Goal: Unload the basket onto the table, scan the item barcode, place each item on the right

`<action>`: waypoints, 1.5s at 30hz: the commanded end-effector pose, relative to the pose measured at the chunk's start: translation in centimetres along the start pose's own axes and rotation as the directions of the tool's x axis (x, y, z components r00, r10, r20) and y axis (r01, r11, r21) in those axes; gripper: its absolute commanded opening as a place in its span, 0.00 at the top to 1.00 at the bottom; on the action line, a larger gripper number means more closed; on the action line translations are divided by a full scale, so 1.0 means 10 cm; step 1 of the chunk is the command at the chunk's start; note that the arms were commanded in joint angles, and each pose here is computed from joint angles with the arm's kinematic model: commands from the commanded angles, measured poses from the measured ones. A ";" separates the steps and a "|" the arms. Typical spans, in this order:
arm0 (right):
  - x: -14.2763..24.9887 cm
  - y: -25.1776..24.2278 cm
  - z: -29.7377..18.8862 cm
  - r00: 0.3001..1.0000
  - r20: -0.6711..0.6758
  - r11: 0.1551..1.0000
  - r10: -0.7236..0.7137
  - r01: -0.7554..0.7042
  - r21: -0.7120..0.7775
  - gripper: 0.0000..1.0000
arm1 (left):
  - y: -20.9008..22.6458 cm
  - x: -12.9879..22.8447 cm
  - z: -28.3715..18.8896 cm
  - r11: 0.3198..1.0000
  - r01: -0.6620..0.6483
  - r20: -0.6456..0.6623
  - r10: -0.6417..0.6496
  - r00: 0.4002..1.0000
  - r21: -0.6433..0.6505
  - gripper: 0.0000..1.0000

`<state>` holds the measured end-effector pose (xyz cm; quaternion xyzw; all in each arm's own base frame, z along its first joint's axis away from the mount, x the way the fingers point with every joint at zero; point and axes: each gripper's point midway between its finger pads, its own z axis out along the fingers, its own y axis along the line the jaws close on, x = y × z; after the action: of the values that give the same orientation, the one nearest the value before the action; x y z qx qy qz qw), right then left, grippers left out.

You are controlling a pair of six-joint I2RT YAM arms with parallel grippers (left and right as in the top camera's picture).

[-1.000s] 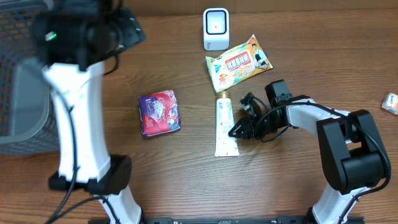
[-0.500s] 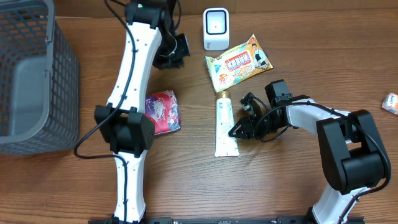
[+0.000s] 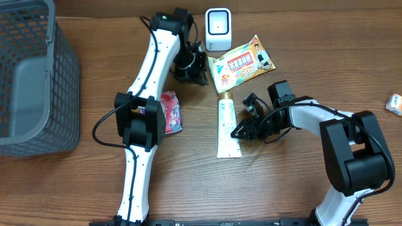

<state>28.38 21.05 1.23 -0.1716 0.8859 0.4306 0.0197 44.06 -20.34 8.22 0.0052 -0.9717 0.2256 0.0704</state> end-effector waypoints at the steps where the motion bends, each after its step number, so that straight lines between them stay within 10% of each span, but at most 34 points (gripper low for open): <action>1: 0.03 -0.02 0.03 1.000 -0.009 1.000 0.001 -0.001 0.009 0.55 | -0.05 -0.01 0.20 0.998 -0.059 -0.011 0.059 0.998 0.027 0.96; 37: 0.03 -0.02 0.03 1.000 -0.009 1.000 0.013 -0.013 0.008 0.54 | -0.16 0.02 1.08 0.991 -0.117 -0.007 0.118 0.993 0.060 0.96; 41: 0.03 0.01 0.03 0.999 -0.010 0.999 0.044 -0.044 -0.008 0.29 | -0.11 0.04 1.08 0.993 -0.108 -0.016 0.108 0.994 0.042 0.96; 45: 0.01 0.31 0.00 0.999 -0.006 0.982 0.045 -0.046 -0.181 0.28 | -0.10 0.04 1.08 0.994 -0.105 -0.017 0.106 0.994 0.041 0.96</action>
<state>28.13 21.77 2.34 -0.1560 0.8718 0.4642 0.0086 42.78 -26.68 0.36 -0.0417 -0.9600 0.2705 0.0597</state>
